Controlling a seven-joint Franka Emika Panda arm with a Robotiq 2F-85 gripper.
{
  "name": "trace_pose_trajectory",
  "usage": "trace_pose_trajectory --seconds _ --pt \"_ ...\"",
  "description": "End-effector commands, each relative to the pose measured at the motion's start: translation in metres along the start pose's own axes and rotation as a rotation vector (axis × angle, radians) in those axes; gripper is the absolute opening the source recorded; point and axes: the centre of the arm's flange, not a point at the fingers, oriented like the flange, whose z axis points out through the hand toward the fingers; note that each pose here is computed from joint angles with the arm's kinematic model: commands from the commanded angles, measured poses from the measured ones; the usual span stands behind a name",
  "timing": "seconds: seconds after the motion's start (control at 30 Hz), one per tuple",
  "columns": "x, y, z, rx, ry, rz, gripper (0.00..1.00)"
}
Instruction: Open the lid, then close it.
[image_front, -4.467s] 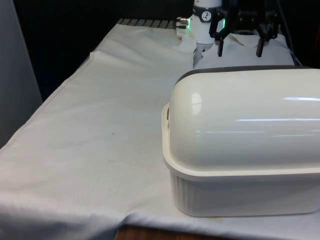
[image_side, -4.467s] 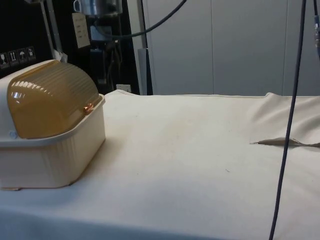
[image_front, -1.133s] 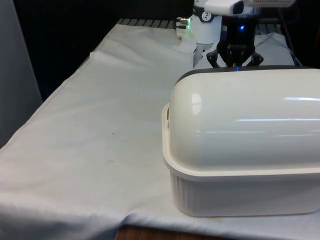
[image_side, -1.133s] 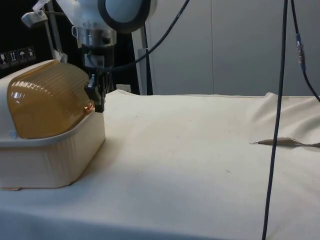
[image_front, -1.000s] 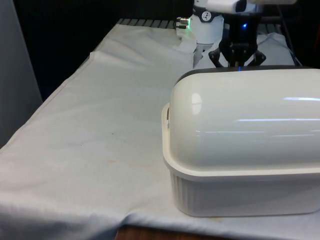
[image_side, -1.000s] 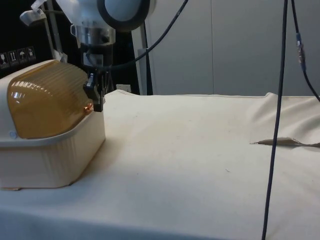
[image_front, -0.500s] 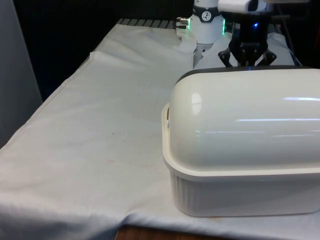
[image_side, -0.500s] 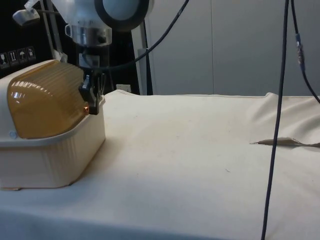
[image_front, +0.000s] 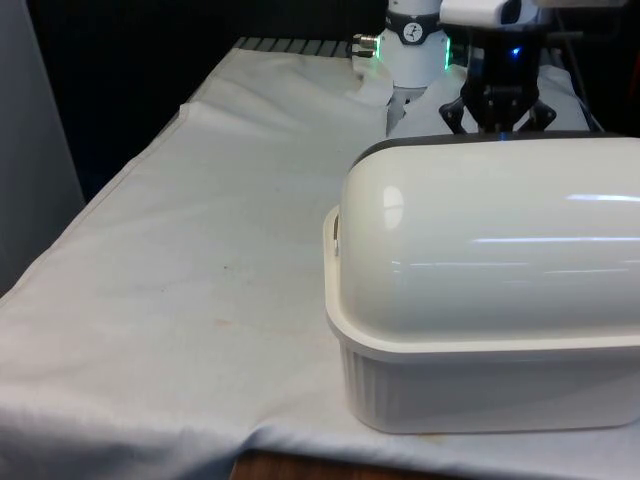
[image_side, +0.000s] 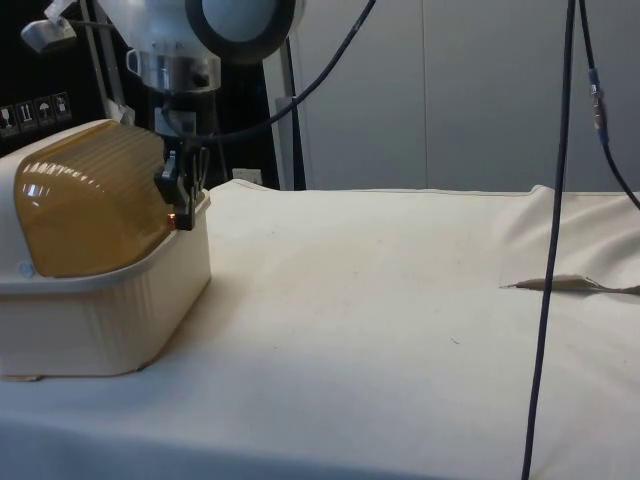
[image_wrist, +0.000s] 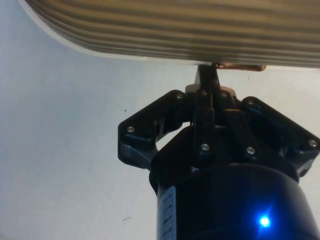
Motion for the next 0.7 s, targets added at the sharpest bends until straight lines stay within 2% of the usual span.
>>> trace_pose_trajectory --seconds 0.0,0.17,0.43,0.5,0.53,0.67 --pt "0.0011 0.0012 0.0013 0.002 0.003 0.001 0.0" --pt "0.0009 0.0035 0.0025 -0.003 0.002 0.003 0.0" --pt "0.0051 0.0059 0.0027 -0.005 0.016 0.004 0.0" --pt "0.0031 0.0047 0.0022 -0.003 0.007 0.004 0.0" --pt "0.0047 0.0059 0.003 -0.005 0.015 0.005 0.0" --pt "0.0038 0.0054 0.003 -0.002 0.013 0.005 0.0"
